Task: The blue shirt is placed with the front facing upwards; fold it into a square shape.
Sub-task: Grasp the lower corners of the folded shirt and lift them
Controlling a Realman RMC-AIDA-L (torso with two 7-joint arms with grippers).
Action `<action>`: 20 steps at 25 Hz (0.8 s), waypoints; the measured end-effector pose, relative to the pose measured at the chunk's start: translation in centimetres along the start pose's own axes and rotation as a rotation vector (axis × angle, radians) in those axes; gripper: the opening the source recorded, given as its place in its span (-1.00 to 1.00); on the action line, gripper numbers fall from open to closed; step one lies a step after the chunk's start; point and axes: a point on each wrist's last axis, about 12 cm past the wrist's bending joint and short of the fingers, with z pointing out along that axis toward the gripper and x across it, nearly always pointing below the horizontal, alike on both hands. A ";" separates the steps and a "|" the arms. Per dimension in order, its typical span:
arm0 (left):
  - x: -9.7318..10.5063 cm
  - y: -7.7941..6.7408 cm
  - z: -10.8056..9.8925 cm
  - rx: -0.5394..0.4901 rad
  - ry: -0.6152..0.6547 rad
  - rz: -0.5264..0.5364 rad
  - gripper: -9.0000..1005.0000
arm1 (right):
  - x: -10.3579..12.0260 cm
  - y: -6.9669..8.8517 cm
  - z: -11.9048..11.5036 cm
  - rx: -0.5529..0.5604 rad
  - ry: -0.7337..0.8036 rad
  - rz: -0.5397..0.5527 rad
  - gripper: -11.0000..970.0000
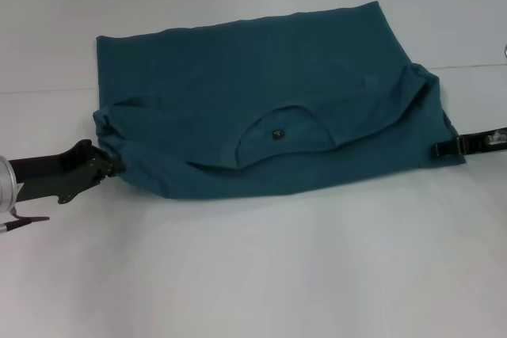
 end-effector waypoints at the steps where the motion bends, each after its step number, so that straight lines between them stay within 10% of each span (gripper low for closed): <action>1: 0.0 0.0 0.0 0.000 0.000 0.000 -0.95 | 0.0 0.1 0.1 0.001 0.001 -0.004 0.19; 15: 0.0 0.0 0.0 -0.002 -0.003 0.000 -0.95 | 0.0 0.6 0.7 0.006 0.007 0.013 0.18; 20: 0.0 0.0 0.0 -0.001 -0.002 0.000 -0.95 | -0.3 0.8 0.6 0.001 0.005 0.008 -0.23</action>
